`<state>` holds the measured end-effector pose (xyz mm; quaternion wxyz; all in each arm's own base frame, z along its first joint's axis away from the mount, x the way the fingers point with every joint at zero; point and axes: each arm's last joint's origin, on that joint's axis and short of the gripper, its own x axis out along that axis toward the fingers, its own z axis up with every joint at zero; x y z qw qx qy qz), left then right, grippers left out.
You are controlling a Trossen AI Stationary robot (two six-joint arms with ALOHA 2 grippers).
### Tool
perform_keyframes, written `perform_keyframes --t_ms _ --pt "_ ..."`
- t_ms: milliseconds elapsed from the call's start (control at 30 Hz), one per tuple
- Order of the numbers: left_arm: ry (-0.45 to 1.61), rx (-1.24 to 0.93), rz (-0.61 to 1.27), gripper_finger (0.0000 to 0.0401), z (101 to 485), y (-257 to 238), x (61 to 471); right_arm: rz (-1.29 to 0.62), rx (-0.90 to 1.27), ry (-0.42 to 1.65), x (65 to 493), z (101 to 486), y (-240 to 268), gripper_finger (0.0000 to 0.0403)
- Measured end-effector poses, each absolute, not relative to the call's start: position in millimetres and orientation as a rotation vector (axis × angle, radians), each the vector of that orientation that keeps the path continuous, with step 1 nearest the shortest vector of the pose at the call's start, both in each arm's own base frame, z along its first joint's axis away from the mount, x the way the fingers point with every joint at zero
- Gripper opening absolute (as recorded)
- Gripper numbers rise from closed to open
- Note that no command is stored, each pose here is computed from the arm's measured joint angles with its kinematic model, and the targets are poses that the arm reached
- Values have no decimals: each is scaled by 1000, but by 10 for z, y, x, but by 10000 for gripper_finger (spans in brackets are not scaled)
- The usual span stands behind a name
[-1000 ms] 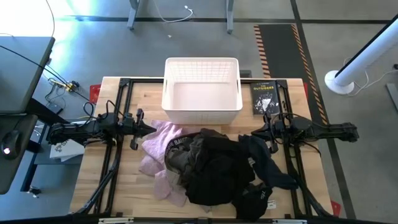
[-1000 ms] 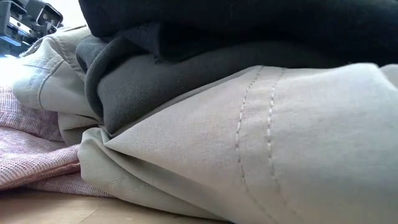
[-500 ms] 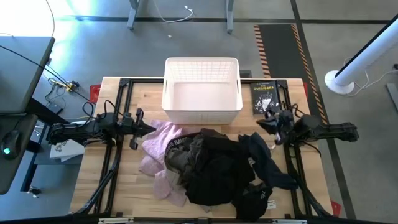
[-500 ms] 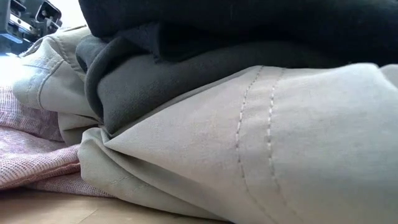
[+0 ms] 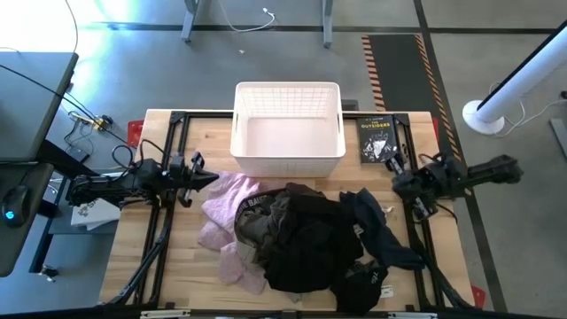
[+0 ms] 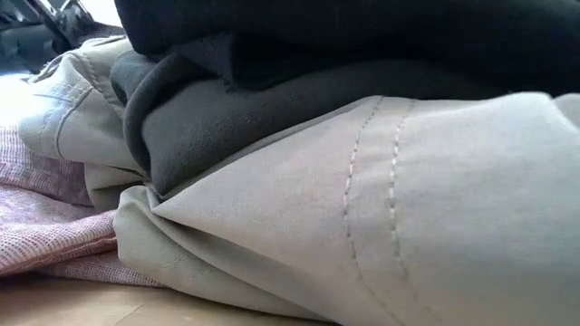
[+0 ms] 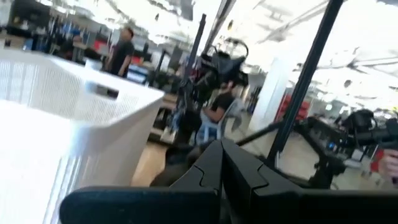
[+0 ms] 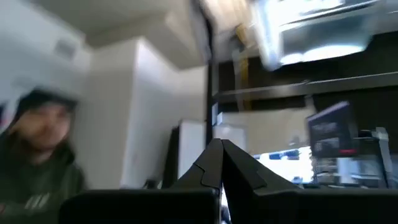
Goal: Sort clothes
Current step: Put the black underwear into the white bin
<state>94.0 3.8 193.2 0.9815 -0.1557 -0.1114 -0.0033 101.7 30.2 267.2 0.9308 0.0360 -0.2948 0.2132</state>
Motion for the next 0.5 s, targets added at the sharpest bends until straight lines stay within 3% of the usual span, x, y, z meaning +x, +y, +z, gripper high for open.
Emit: perform_keyframes --t_ms 200,367,500 --pt "-260 -311 -17 1 1967 36 931 588 92 -555 1268 3062 482 0" --pt "-272 -309 31 1 1971 50 929 580 117 -570 1455 3405 580 0" --pt "-312 -290 99 1 1999 70 919 671 111 -465 1647 3654 766 0"
